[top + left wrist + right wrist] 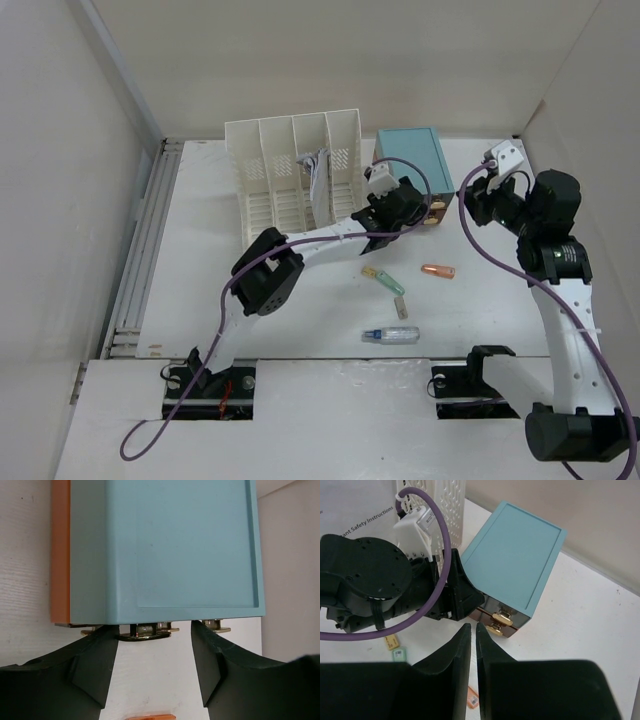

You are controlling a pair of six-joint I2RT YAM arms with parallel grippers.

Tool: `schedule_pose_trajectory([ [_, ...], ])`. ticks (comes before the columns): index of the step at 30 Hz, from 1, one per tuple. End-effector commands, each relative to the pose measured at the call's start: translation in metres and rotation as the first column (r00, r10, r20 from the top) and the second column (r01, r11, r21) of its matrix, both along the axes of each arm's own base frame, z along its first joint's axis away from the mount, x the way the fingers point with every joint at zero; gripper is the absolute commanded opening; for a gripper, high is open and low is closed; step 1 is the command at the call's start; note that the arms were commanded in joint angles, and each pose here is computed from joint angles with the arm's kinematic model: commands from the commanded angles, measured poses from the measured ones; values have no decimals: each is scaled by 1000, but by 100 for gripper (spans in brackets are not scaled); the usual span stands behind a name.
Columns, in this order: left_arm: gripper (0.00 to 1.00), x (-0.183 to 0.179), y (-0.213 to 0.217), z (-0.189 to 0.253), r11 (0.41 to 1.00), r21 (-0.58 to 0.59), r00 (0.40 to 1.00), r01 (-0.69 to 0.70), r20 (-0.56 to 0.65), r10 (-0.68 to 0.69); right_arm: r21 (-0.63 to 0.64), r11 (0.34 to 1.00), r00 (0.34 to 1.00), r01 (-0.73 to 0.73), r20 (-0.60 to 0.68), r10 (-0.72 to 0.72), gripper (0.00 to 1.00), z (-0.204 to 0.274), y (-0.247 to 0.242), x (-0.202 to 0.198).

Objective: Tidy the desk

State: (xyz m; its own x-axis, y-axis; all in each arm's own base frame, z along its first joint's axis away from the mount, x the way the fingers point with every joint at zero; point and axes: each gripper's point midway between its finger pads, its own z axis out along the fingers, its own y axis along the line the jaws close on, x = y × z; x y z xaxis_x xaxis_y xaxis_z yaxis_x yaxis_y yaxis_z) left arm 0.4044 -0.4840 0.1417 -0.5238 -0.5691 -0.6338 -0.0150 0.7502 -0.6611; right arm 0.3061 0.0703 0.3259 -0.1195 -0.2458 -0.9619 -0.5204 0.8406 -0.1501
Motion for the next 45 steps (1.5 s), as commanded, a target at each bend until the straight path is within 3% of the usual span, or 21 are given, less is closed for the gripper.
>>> schedule_pose_trajectory([
  [1, 55, 14, -2, 23, 998, -44, 998, -54, 34, 56, 24, 999, 998, 30, 56, -31, 15, 17, -4, -1],
  [6, 49, 15, -3, 11, 998, -27, 998, -59, 14, 59, 36, 997, 996, 63, 67, -65, 18, 18, -8, -2],
  [8, 37, 16, -2, 6, 997, -26, 997, -71, 9, 71, 36, 997, 995, 62, 76, -65, 18, 21, -8, -4],
  [12, 23, 15, 1, -6, 997, 0, 997, -79, -1, 79, 44, 997, 995, 64, 71, -67, 18, 21, -8, -4],
  [18, 10, 18, 10, -8, 995, 4, 995, -100, -6, 100, 42, 996, 995, 73, 62, -76, 18, 16, -9, -3],
  [24, 10, -2, 7, -8, 997, 32, 997, -70, 14, 70, 42, 996, 995, 73, 62, -76, 19, 16, -9, -3],
  [32, 10, -61, -9, -21, 999, 52, 1000, 10, 19, -11, 42, 996, 995, 73, 71, -76, 19, 18, -9, -3],
  [41, 10, -103, -14, -24, 996, 51, 997, 75, 13, -76, 42, 996, 995, 73, 71, -76, 19, 18, -9, -3],
  [44, 15, -105, -11, -21, 997, 36, 997, 71, 12, -71, 42, 996, 995, 73, 71, -76, 19, 18, -9, -3],
  [45, 22, -105, -11, -21, 997, 36, 997, 71, 12, -71, 42, 996, 995, 73, 71, -76, 19, 18, -9, -3],
])
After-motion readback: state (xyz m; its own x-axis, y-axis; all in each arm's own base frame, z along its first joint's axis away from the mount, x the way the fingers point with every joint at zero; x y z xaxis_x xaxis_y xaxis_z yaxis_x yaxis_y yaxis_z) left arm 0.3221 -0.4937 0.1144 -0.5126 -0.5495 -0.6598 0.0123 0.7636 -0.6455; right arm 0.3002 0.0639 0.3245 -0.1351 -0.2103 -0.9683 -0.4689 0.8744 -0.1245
